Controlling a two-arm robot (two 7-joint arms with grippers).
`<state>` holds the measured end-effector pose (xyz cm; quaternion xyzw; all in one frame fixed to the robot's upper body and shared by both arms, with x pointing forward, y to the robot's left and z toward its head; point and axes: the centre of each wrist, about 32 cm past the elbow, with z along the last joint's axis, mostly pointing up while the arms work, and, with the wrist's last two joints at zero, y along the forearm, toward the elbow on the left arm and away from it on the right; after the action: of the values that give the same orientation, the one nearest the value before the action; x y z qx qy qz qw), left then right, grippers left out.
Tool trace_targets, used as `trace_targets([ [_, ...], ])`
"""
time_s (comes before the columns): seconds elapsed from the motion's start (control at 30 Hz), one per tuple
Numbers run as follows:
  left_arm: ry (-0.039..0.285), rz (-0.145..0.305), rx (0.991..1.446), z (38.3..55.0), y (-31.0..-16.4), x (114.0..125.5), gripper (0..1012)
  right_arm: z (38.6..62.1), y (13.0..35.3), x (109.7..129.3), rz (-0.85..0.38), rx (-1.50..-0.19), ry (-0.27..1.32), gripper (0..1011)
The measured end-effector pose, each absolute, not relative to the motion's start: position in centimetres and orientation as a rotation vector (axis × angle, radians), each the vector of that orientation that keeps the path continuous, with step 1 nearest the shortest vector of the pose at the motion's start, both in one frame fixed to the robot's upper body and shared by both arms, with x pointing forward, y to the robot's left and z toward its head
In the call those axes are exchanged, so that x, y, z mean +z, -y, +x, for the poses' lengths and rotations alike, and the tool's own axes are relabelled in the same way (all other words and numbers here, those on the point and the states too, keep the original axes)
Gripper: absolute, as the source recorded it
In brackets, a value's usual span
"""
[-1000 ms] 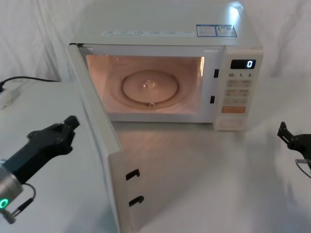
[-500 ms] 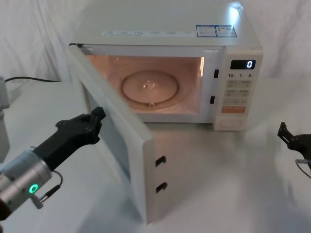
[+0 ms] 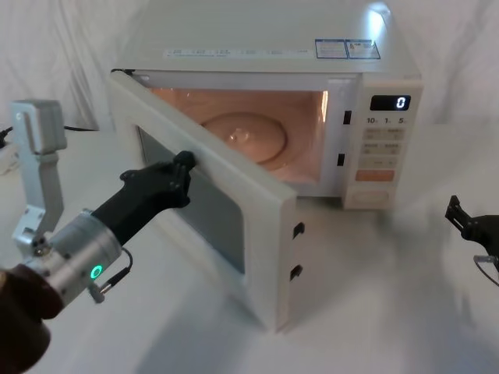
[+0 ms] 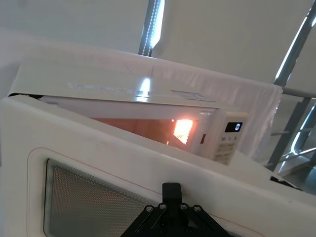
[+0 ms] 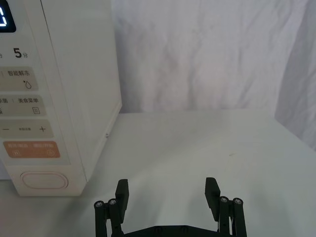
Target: Press the button to open the microwave door with one hand; close the microwave door with the other hand.
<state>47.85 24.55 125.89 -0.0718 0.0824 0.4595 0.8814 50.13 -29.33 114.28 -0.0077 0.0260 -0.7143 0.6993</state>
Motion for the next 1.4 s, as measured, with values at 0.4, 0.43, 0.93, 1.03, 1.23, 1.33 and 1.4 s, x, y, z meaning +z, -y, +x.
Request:
trace_targets([
  [0.4,-0.155,-0.149,0.946,50.4,-21.8,126.4,0,50.1,29.3,114.3,-0.017,-1.592,-0.058,1002],
  [0.43,-0.155,-0.149,0.94,50.7,-21.4,126.5,0,50.1,29.3,114.3,-0.017,-1.592,-0.058,1002],
  [0.93,-0.134,-0.103,0.956,53.1,-18.3,126.3,0,50.1,29.3,114.3,-0.017,-1.592,-0.058,1002],
  [1.03,-0.134,-0.101,0.968,53.5,-18.1,126.2,0,50.1,29.3,114.3,-0.017,-1.592,-0.058,1002],
  [1.23,-0.134,-0.1,0.992,54.4,-17.9,126.3,0,50.1,29.3,114.3,-0.017,-1.592,-0.058,1002],
  [1.33,-0.135,-0.101,1.003,54.9,-17.8,126.3,0,50.1,29.3,114.3,-0.017,-1.592,-0.058,1002],
  [1.4,-0.135,-0.102,1.005,55.1,-17.8,126.4,0,50.1,29.3,114.3,-0.017,-1.592,-0.058,1002],
])
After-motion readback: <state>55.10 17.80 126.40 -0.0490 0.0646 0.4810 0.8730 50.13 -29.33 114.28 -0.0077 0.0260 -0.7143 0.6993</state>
